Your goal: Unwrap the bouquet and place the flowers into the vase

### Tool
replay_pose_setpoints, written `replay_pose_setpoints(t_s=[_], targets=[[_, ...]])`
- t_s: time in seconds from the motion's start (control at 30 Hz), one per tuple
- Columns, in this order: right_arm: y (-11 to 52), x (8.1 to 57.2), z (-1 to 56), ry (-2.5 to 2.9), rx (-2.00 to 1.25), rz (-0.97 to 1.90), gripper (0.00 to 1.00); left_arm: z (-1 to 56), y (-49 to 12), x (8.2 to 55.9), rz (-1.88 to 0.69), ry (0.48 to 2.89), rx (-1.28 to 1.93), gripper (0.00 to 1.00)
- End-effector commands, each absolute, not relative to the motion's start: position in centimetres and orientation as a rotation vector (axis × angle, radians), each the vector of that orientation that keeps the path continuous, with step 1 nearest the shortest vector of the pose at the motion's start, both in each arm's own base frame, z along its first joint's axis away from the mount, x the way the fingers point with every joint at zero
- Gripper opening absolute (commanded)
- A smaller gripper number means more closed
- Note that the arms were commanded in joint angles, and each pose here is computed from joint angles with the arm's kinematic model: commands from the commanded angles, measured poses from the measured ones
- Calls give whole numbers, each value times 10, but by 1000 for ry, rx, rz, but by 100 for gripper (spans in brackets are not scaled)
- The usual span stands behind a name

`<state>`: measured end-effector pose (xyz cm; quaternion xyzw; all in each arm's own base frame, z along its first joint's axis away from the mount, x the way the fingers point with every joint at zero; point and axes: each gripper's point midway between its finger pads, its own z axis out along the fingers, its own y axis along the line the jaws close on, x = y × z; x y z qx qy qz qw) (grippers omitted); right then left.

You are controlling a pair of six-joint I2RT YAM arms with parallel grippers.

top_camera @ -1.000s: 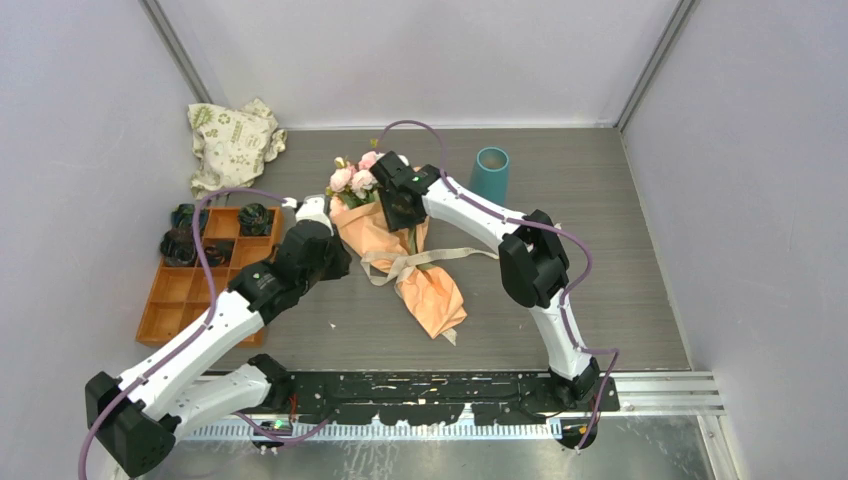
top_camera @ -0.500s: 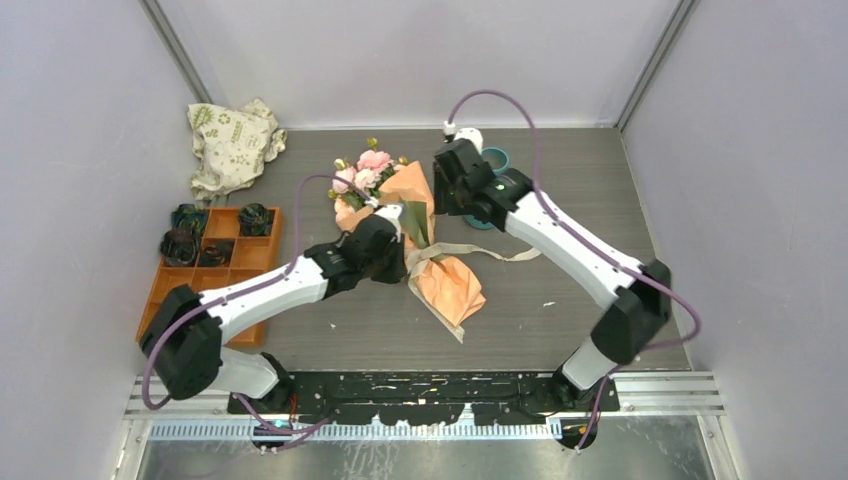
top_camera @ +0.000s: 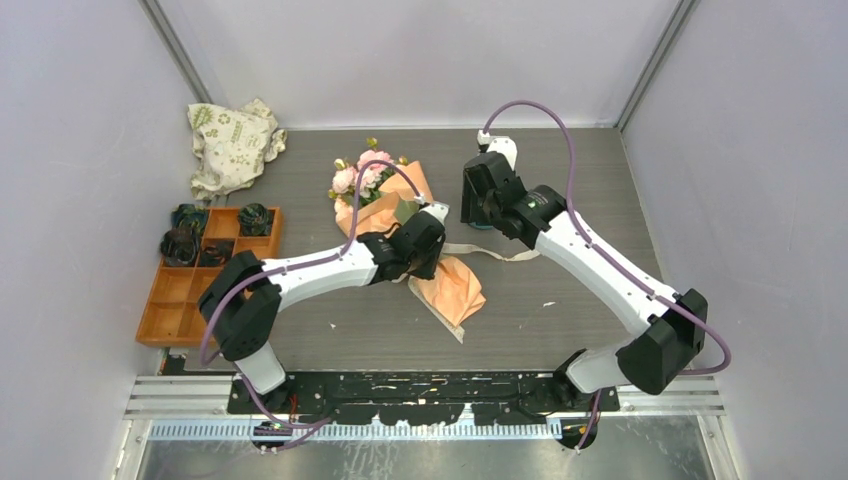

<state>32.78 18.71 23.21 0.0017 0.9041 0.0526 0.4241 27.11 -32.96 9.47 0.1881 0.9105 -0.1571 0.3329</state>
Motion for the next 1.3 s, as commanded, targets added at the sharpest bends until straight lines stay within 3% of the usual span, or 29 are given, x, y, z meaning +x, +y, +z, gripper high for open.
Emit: replay_pose_setpoints(t_s=[0.0,0.23,0.37,0.8,1.27], targets=[[179,327,259,2172,65,188,55,103,-322,289,-263,2332,484,30],[173,322,254,2177,69,192,55,96,-312,296,-172,2329,465,40],[172,319,256,2174,74,205,55,80,-317,297,-167,2351,485,41],[172,317,249,2181,100,220,54,98,-310,296,-167,2341,424,1],[192,315,222,2261,61,304,55,267,-232,287,-87,2091,221,2]])
